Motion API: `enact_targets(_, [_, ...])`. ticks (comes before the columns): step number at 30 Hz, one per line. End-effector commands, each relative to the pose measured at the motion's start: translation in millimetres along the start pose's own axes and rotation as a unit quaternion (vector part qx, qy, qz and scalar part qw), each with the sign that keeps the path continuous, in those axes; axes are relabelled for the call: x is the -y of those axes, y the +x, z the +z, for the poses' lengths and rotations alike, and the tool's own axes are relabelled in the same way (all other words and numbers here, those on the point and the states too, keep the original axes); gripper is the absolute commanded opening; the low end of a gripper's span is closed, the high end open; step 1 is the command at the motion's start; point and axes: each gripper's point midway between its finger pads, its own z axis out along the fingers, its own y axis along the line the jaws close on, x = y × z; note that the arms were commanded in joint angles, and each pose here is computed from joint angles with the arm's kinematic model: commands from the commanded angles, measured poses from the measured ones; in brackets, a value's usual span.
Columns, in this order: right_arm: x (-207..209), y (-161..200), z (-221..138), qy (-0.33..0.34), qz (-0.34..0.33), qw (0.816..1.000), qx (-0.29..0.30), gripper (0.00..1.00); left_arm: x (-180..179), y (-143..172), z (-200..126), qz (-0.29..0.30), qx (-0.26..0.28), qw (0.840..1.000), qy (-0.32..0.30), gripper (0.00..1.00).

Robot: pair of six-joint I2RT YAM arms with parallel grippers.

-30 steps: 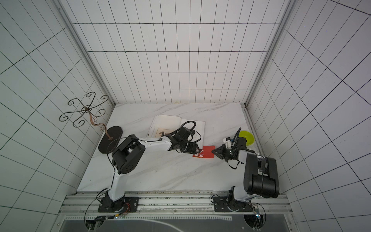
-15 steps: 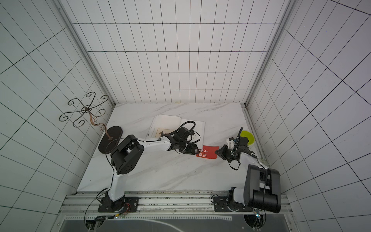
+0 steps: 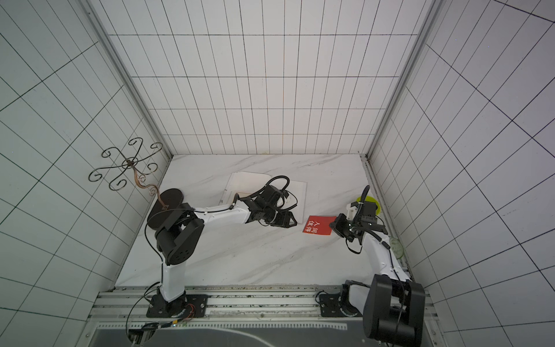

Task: Place the photos into the photo albums
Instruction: Pick up the photo at the center of the board, then insert the photo into the photo album.

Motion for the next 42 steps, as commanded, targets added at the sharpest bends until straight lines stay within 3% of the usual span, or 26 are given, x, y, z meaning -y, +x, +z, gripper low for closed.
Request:
enact_targets(1, [-24,-30,-28,0.007,-0.033,0.998,0.046,0.00,21,-20,-22,0.021,0.032,0.999,0.019,0.60])
enact_targets(22, [-73,-61,-75,-0.042,-0.069,0.988,0.129,0.00,55,-47,-88,0.042,0.105,0.993,0.045,0.59])
enact_targets(31, [-120,-94,-79,-0.120,-0.092,0.974,0.168,0.00,15,-88,-131,0.025,0.178,0.984,0.003,0.59])
enact_targets(42, [-193,-102,-50,-0.196,-0.123,0.961,0.155,0.00,-51,-127,-167,-0.008,0.239,0.970,-0.051,0.59])
